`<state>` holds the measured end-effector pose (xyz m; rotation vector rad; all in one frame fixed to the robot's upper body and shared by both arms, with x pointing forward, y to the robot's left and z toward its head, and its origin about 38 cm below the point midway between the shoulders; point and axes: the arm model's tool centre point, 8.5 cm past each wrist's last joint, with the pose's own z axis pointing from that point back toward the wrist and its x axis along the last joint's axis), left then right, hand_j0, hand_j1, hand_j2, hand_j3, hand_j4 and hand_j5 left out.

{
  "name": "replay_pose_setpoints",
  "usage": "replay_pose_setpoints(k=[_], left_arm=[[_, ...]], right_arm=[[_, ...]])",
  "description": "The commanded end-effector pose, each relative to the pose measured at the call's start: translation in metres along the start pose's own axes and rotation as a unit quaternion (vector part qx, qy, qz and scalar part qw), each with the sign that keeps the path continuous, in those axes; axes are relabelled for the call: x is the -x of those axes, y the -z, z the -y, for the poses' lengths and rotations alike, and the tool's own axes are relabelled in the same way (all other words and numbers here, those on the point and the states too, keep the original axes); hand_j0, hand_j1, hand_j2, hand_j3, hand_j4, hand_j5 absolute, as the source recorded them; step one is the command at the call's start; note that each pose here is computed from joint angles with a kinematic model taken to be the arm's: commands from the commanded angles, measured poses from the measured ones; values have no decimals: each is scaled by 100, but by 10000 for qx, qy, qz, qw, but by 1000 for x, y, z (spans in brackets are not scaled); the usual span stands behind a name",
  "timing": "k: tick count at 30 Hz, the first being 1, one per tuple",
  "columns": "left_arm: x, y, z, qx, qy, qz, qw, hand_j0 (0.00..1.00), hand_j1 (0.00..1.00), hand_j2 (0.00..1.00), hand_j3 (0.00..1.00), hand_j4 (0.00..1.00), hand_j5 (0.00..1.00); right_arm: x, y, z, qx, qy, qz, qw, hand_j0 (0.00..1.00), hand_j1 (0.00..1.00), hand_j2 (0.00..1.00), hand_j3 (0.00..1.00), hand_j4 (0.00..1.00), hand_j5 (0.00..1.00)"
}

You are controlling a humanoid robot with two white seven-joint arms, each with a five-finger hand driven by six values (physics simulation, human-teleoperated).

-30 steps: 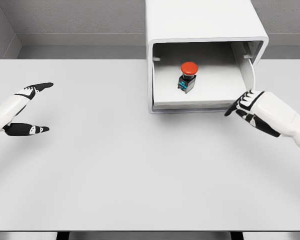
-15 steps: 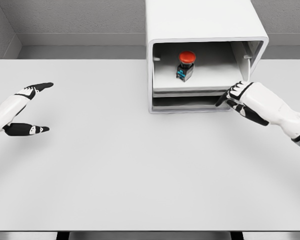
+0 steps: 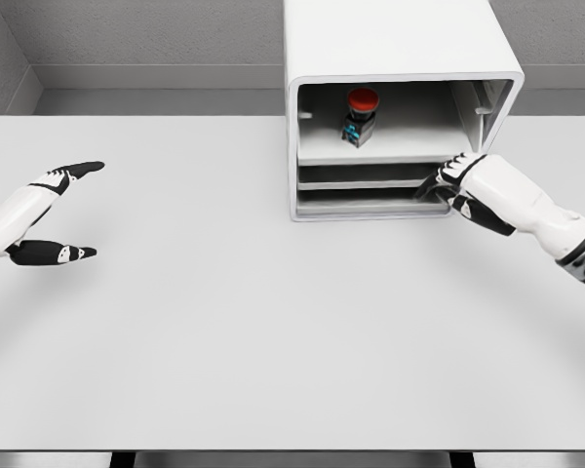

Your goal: Slide open multi-storey tabletop storage cabinets and put open load switch and slide close multi-storey tabletop storage cabinets

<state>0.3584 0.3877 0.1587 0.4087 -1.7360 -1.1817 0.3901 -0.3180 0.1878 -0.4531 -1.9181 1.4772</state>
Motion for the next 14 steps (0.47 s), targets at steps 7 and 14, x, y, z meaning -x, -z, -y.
replay_pose_setpoints(k=[7, 14], left_arm=[[0, 0, 0, -21, -32, 1, 10000, 100, 100, 100, 100, 100, 100], [1, 0, 3, 41, -15, -27, 10000, 100, 100, 100, 100, 100, 100]], right_arm=[[6, -6, 1, -17, 31, -100, 9999, 48, 48, 48, 48, 48, 48], [22, -43, 16, -332, -236, -469, 9981, 50, 50, 50, 50, 50, 50]])
